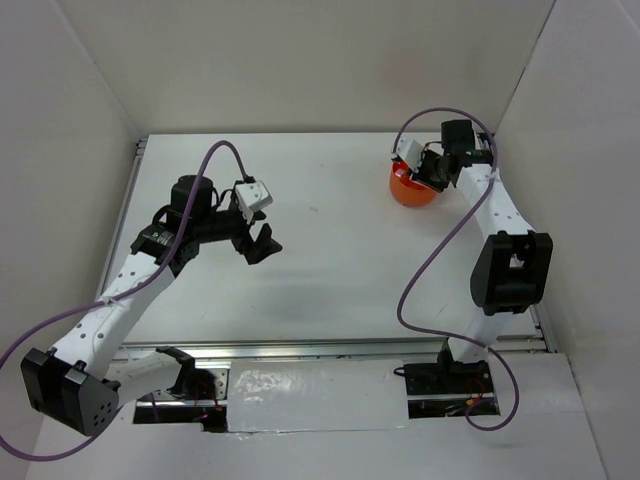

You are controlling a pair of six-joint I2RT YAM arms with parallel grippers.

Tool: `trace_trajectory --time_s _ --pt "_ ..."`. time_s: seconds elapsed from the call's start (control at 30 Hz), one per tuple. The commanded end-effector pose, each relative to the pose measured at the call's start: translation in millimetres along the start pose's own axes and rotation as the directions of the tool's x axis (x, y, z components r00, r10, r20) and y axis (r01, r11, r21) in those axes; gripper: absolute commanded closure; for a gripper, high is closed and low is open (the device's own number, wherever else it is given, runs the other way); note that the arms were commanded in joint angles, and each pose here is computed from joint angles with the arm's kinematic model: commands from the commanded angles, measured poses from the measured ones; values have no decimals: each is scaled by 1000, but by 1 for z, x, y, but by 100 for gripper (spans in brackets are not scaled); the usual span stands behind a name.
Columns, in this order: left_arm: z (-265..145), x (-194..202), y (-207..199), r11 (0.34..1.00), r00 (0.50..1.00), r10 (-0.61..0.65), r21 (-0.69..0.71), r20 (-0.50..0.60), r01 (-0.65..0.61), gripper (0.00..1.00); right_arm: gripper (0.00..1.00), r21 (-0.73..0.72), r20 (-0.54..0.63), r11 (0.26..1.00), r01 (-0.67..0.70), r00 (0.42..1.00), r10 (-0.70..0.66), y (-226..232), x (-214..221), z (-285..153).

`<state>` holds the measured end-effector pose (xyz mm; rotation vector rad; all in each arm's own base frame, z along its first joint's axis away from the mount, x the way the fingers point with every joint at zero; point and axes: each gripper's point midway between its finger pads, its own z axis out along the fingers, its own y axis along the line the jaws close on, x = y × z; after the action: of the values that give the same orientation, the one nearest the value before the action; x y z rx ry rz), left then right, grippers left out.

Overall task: Sort the stationery into containers
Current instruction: Place the stapler in the storage box.

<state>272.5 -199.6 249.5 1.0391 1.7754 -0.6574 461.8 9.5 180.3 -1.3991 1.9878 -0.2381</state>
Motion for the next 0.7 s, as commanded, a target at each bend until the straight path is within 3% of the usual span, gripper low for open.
trace_trajectory --time_s 0.0,0.67 --pt "-1 -11 -1 1000 999 -7 18 52 6 1 98 76 28 995 68 997 -70 -30 -19 4" --pt "0 -6 3 1000 999 -8 24 47 7 1 92 59 -25 993 102 995 -100 -28 -21 38"
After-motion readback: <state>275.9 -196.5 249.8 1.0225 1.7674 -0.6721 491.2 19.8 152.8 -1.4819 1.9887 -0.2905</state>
